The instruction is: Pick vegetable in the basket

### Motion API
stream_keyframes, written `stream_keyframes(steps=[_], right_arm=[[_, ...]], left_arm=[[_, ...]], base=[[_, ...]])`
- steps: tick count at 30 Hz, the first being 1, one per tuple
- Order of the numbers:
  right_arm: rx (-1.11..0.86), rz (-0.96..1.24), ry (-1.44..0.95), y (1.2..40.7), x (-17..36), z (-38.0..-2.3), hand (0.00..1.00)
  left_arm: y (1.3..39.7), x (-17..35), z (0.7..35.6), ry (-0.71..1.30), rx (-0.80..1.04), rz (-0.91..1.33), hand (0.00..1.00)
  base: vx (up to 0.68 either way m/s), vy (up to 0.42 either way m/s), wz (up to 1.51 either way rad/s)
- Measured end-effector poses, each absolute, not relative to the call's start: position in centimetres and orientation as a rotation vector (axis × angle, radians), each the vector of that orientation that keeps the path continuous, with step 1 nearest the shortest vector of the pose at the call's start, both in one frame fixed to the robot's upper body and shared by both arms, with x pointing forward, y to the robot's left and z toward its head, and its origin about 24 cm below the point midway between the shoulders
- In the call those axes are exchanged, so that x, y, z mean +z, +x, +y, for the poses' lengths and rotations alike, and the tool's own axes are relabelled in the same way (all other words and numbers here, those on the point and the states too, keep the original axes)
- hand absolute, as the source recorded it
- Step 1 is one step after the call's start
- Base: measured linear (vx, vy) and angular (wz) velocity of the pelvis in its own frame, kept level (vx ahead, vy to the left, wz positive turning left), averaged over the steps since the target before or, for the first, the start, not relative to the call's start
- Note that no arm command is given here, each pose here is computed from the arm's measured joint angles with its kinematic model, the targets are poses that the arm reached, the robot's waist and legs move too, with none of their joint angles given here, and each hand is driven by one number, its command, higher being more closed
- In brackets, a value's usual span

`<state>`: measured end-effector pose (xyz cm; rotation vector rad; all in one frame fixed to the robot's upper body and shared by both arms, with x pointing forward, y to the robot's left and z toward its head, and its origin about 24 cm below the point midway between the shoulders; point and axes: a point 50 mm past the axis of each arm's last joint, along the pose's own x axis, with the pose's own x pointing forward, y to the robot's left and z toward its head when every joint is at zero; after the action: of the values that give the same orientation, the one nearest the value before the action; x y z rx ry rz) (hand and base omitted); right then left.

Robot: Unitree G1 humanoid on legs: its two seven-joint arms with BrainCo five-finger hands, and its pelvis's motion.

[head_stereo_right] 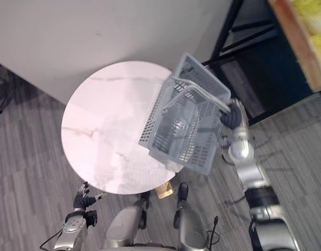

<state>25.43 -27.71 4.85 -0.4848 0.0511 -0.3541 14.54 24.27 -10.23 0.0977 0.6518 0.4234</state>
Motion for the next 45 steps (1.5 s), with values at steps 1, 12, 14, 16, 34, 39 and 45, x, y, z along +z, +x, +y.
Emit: stream_keyframes(steps=[1, 12, 14, 16, 34, 39, 45], right_arm=[[-0.379, 0.098, -0.452, 24.2, 3.8, -28.3, 1.00], [-0.486, 0.333, -0.121, 16.4, -2.0, -26.4, 1.00], [-0.493, 0.335, -0.104, 16.0, -2.1, -26.1, 1.00], [-0.496, 0.310, -0.080, 16.4, -1.7, -25.6, 1.00], [-0.595, 0.401, -0.057, 16.5, -3.8, -27.2, 1.00], [-0.584, 0.362, -0.053, 17.6, -3.1, -26.9, 1.00], [-0.578, 0.312, -0.047, 18.1, -2.2, -26.6, 1.00]], left_arm=[[13.9, -10.3, 24.6, 0.091, 0.445, 0.664, 0.00], [12.0, -8.7, 24.0, -0.027, 0.526, 0.582, 0.00], [12.0, -8.3, 23.8, -0.042, 0.529, 0.562, 0.00], [12.9, -7.8, 24.0, -0.050, 0.527, 0.529, 0.00], [14.3, -9.5, 20.4, -0.124, 0.451, 0.594, 0.00], [14.2, -9.6, 20.5, -0.118, 0.449, 0.598, 0.00], [14.2, -9.5, 20.5, -0.091, 0.427, 0.599, 0.00]], base=[[0.01, 0.033, -0.21], [0.00, 0.021, -0.31], [-0.02, 0.028, -0.45], [-0.11, -0.005, -0.29], [-0.22, -0.160, 0.11], [-0.23, -0.046, 0.04], [-0.14, 0.137, -0.28]])
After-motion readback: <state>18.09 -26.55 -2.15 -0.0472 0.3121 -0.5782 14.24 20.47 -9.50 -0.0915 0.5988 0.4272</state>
